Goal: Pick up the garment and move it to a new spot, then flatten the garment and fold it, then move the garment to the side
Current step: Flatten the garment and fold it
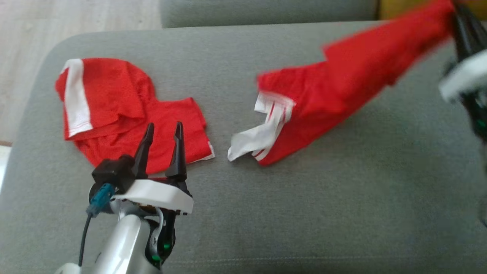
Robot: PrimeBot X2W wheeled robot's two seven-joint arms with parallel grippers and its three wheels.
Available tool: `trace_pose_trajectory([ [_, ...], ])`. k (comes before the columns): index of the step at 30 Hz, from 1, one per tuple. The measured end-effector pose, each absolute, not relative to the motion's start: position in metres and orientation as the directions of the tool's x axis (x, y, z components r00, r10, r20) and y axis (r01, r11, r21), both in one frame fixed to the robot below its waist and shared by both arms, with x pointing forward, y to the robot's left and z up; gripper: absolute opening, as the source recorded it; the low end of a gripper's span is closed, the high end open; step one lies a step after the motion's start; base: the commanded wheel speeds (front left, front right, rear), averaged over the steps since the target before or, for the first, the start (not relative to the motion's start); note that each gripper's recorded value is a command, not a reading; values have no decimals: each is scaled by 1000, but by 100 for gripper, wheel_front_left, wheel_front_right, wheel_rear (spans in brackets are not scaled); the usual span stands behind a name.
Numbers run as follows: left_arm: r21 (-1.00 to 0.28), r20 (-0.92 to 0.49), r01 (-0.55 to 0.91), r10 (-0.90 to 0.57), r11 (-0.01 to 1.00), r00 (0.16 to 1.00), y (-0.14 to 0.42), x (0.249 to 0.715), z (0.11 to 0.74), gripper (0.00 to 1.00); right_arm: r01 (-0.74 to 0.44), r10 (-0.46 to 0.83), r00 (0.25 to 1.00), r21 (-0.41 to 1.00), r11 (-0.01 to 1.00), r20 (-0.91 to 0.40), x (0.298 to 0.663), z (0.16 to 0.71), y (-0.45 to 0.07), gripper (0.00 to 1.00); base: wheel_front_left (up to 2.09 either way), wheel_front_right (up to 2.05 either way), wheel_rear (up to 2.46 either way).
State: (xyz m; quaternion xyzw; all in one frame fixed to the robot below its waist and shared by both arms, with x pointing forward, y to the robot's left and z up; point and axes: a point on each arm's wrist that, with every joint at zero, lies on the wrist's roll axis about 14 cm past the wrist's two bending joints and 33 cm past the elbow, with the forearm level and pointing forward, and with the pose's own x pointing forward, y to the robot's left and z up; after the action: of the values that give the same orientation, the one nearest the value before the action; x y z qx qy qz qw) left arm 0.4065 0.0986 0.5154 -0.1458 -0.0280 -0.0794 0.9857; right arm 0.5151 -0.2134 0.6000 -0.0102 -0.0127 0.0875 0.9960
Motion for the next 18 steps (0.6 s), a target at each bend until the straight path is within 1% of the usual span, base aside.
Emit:
trace_pose_trajectory([
  [1, -283, 78, 165, -148, 945, 986, 99, 406, 515, 100, -174, 175, 984, -23, 984, 23, 515, 600, -213, 0, 0, 0, 0],
  [3, -280, 75, 179, -165, 943, 983, 93, 410, 513, 100, -120, 115, 991, -75, 990, -76, 504, 574, -246, 0, 0, 0, 0],
  [5, -279, 70, 192, -179, 941, 981, 88, 413, 511, 100, -58, 42, 985, -90, 994, -168, 492, 551, -277, 0, 0, 0, 0],
  [6, -278, 69, 202, -190, 939, 979, 84, 414, 510, 100, -29, 6, 977, -103, 994, -212, 486, 540, -290, 85, 0, 0, 0],
  [7, -279, 68, 212, -201, 937, 977, 81, 416, 509, 100, -6, -28, 969, -138, 990, -244, 480, 531, -302, 100, 0, 0, 0],
  [9, -281, 62, 224, -215, 933, 975, 76, 418, 507, 100, 46, -97, 949, -172, 984, -300, 469, 516, -324, 100, 0, 0, 0],
  [12, -281, 64, 241, -232, 929, 971, 70, 421, 507, 100, 93, -155, 939, -207, 974, -307, 463, 514, -339, 100, 0, 0, 0],
  [16, -280, 64, 249, -241, 927, 968, 67, 421, 508, 100, 82, -149, 948, -237, 968, -281, 463, 518, -325, 100, 0, 0, 0],
  [18, -277, 69, 253, -244, 927, 967, 66, 420, 510, 100, 73, -121, 967, -210, 975, -225, 465, 528, -310, 100, 0, 0, 0],
])
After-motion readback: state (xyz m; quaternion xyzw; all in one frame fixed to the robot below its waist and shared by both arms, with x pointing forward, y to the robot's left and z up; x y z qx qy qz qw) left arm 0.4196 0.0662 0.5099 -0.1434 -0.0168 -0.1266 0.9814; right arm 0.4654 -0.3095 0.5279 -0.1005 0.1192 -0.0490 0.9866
